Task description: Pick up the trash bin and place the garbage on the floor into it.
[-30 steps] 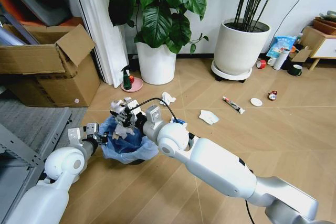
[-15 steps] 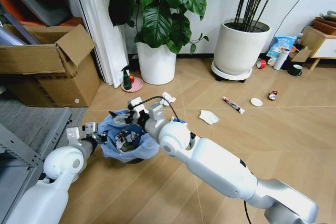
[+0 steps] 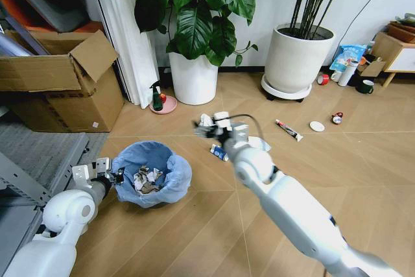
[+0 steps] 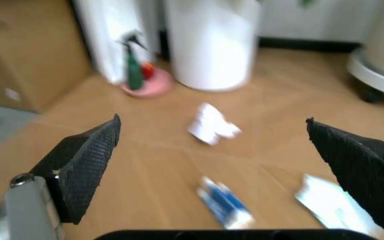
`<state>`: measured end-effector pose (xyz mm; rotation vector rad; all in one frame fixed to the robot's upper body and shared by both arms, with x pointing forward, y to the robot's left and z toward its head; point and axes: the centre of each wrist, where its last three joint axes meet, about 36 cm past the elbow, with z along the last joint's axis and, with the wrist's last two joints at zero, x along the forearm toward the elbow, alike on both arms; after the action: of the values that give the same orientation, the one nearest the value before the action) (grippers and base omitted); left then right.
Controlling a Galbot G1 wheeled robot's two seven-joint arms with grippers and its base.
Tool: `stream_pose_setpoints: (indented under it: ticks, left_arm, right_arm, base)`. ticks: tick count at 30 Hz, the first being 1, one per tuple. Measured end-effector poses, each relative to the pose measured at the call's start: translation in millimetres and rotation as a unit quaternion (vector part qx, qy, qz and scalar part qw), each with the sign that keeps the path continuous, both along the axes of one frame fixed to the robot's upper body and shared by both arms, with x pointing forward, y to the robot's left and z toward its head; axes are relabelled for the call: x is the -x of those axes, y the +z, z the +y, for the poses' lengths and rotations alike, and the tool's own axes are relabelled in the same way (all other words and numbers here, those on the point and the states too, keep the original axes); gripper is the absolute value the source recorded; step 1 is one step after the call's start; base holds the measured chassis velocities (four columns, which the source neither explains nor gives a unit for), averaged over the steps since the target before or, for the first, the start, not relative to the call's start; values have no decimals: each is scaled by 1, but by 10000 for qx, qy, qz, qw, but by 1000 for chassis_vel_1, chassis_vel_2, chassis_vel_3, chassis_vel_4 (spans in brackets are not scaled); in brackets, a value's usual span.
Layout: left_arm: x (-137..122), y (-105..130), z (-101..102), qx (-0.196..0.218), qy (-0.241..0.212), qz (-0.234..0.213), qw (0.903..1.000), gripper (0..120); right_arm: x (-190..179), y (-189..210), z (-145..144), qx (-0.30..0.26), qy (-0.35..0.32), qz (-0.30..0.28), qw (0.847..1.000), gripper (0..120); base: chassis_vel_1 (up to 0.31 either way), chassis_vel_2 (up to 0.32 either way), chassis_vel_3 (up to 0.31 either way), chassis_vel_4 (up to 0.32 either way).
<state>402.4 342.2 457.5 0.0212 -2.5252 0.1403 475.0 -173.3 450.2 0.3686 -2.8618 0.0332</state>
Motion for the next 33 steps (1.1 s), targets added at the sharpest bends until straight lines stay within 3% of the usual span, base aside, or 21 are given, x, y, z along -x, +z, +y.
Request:
stream_pose_setpoints:
  ticks: [7, 14, 24, 33]
  left_arm:
    - [6, 1, -6, 9, -12, -71, 10000, 0]
    - [9, 2, -9, 13, -53, -89, 9999, 0]
    - [12, 3, -12, 3, -94, -90, 9999, 0]
    - [13, 3, -15, -4, -121, -88, 9999, 0]
  right_arm:
    - [34, -13, -67, 328, -627, 110, 9974, 100]
    - [61, -22, -102, 466, -969, 148, 9941, 100]
    - [73, -23, -110, 365, -1127, 126, 9929, 100]
    - [77, -30, -103, 323, -1141, 145, 9928, 100]
  base:
    - [0, 0, 0, 0]
    - [0, 0, 0, 0]
    - [-31, 22, 34, -29]
    - [-176, 175, 175, -186]
